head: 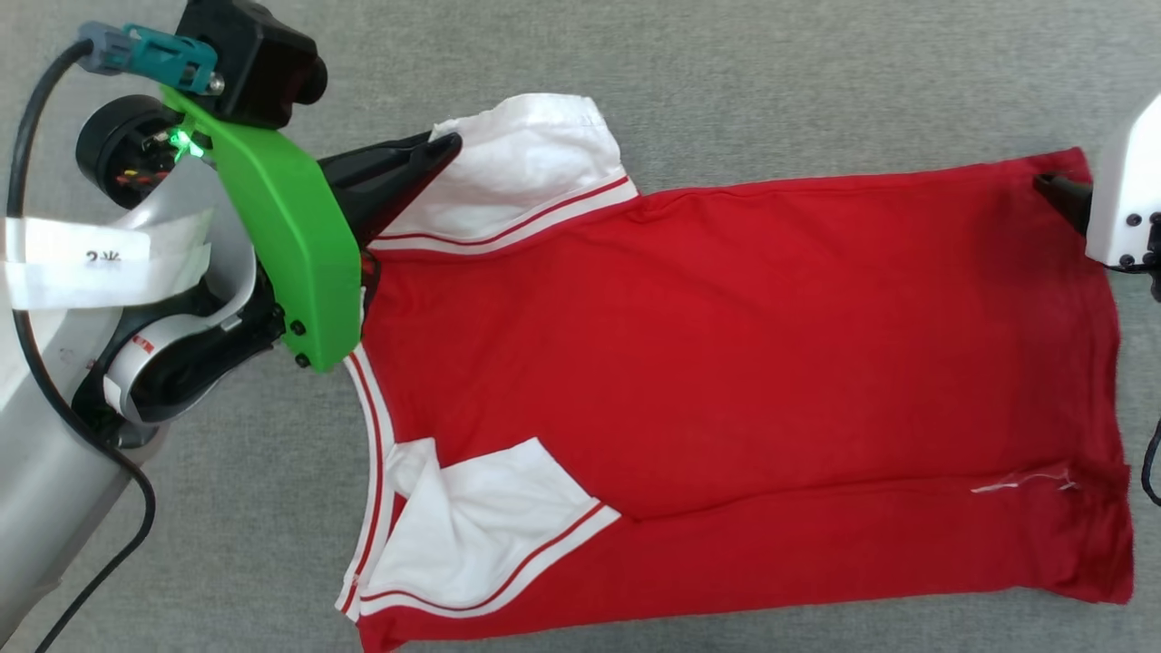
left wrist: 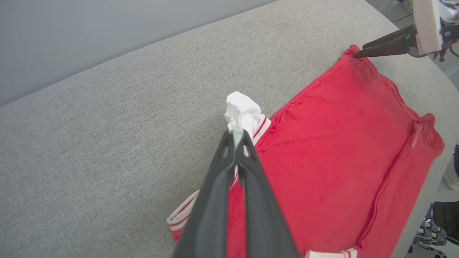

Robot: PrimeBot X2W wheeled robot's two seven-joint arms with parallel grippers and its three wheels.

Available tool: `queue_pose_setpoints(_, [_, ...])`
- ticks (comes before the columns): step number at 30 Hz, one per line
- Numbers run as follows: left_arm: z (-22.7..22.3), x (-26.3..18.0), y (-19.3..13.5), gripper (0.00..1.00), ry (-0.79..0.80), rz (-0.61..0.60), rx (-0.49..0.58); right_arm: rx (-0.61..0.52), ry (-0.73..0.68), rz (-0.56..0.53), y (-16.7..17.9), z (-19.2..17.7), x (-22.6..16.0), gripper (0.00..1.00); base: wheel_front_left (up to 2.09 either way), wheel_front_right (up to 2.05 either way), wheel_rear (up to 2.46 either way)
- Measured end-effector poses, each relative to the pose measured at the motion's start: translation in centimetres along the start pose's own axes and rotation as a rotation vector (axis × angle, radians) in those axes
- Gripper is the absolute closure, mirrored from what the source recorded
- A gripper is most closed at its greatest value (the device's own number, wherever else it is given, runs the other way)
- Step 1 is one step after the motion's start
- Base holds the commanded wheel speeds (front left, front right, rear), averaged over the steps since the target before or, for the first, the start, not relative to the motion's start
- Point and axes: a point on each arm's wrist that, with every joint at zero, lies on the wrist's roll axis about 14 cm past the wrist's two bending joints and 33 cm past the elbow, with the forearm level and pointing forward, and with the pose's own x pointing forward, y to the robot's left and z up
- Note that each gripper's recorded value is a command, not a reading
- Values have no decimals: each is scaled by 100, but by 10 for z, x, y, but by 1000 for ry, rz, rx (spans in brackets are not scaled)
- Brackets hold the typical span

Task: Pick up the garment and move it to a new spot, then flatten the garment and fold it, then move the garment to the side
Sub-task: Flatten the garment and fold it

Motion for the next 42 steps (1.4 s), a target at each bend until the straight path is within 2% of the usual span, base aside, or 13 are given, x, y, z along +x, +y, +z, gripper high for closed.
queue_pose_setpoints(9, [-13,-5,12,100,5,33,-30,-27,70,19,11,-15,34,0,0,0,0])
queue_pose_setpoints(10, [-15,-5,13,100,6,37,-34,-34,72,20,12,-15,36,52,0,0,0])
queue_pose_setpoints(11, [-16,-6,14,100,7,42,-38,-38,69,23,13,-15,37,82,0,0,0])
queue_pose_setpoints(12, [-18,-7,15,100,9,47,-43,-40,56,24,13,-13,37,100,0,0,0])
queue_pose_setpoints(17, [-22,-13,19,100,-7,74,-68,-23,-39,45,17,-2,33,100,0,0,0])
queue_pose_setpoints(22, [-22,-25,23,100,-49,120,-98,39,-126,81,19,5,21,100,0,0,0])
queue_pose_setpoints(31, [-25,-56,9,100,-120,174,-145,92,-311,119,13,8,-27,100,0,0,0])
queue_pose_setpoints(42, [-56,-104,-34,100,-139,228,-208,177,-440,202,18,-33,-86,100,0,0,0])
